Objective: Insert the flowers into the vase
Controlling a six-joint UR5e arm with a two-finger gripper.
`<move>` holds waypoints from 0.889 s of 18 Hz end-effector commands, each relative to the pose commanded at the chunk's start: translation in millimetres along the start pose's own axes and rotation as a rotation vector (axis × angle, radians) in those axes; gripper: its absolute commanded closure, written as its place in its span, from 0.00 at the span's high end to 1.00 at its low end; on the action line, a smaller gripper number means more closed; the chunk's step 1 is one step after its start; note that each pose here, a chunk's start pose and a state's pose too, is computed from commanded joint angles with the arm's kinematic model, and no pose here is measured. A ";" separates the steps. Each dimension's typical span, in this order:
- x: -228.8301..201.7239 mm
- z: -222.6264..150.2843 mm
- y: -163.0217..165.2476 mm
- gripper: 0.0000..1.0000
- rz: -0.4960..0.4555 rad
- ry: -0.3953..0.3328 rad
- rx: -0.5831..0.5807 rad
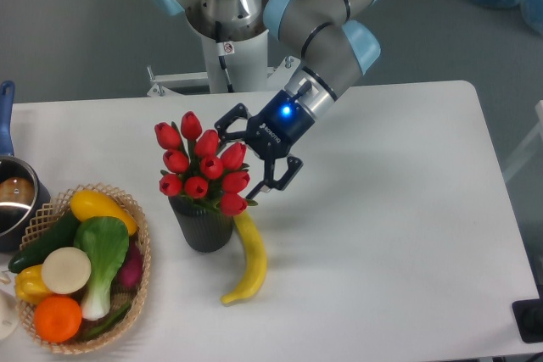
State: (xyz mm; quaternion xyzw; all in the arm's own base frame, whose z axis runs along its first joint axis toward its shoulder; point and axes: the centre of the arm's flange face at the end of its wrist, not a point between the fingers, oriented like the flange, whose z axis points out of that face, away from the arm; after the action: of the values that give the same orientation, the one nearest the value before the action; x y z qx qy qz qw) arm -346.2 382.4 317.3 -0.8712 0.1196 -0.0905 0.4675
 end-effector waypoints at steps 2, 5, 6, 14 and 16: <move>-6.6 -15.8 -1.0 1.00 0.020 -0.051 -0.086; -25.1 -63.1 1.2 1.00 0.016 -0.156 -0.113; -33.8 -80.3 -4.0 1.00 0.029 -0.195 -0.121; -89.5 -183.2 -9.3 1.00 0.048 -0.436 -0.552; -90.6 -195.0 -4.8 1.00 0.078 -0.387 -0.659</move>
State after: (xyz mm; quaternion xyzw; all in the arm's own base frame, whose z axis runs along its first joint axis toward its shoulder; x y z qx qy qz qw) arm -484.7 256.9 423.7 -0.9705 0.0848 0.1370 0.1793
